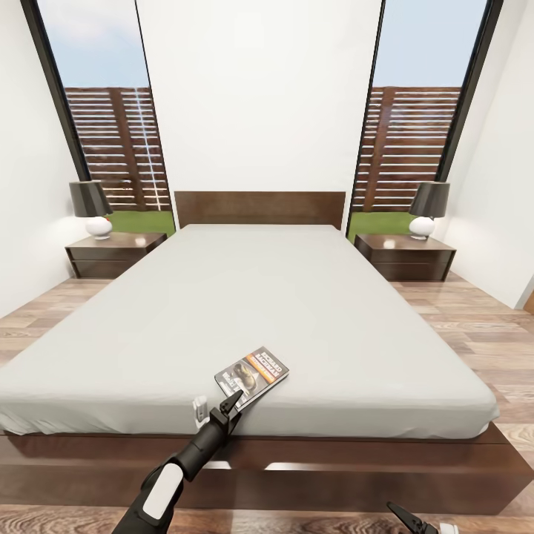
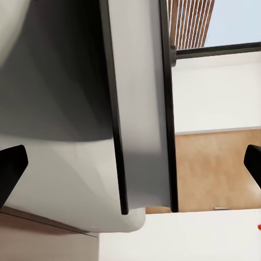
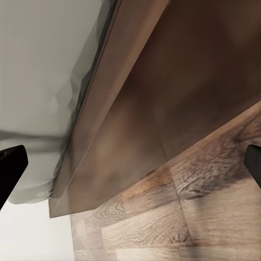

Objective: In the bedroom, move the book from the bed onto either nightstand, and place the two sandals side by side next to the bed.

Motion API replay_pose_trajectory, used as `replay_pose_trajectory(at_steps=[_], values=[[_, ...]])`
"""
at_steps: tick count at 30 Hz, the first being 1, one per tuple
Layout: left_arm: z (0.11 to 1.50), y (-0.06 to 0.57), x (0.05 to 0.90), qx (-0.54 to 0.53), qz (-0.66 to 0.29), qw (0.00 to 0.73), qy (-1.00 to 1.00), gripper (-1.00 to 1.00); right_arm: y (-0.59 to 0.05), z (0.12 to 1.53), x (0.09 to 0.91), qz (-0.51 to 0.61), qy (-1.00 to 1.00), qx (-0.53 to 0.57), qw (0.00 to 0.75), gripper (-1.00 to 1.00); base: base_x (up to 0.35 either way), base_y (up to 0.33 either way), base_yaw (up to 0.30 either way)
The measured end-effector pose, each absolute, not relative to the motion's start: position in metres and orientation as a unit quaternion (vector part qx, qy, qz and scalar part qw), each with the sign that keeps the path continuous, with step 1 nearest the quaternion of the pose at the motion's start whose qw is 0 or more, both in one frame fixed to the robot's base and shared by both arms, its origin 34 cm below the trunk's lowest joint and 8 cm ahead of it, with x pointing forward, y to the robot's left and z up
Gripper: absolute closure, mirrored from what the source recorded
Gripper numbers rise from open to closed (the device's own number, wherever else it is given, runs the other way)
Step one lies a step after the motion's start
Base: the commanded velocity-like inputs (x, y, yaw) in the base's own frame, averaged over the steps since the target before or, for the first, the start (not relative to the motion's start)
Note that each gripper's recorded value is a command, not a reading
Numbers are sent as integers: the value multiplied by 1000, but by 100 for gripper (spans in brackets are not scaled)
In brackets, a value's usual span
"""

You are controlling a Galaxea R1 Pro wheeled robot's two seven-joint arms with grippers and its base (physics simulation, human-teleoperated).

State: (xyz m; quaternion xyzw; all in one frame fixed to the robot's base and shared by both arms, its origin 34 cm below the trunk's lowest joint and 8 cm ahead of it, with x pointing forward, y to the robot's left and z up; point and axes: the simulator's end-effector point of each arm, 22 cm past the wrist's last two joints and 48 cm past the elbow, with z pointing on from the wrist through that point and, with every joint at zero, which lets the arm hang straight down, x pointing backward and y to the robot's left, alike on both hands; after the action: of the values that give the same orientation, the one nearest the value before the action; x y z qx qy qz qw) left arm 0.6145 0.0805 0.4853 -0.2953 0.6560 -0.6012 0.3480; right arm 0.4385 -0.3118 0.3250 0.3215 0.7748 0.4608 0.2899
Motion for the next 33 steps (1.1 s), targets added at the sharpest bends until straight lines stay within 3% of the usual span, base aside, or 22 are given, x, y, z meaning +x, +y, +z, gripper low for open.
replay_pose_trajectory(at_steps=[2, 3, 33], values=[[485, 81, 615, -295, -601, 348, 656, -100, -312, 325, 439, 461, 775, 321, 290, -100, 0, 0, 0], [485, 81, 615, -295, -601, 348, 656, 100, -312, 325, 438, 461, 775, 322, 290, -100, 0, 0, 0], [486, 79, 614, -296, -604, 345, 654, 100, -312, 325, 439, 461, 775, 322, 290, -100, 0, 0, 0]])
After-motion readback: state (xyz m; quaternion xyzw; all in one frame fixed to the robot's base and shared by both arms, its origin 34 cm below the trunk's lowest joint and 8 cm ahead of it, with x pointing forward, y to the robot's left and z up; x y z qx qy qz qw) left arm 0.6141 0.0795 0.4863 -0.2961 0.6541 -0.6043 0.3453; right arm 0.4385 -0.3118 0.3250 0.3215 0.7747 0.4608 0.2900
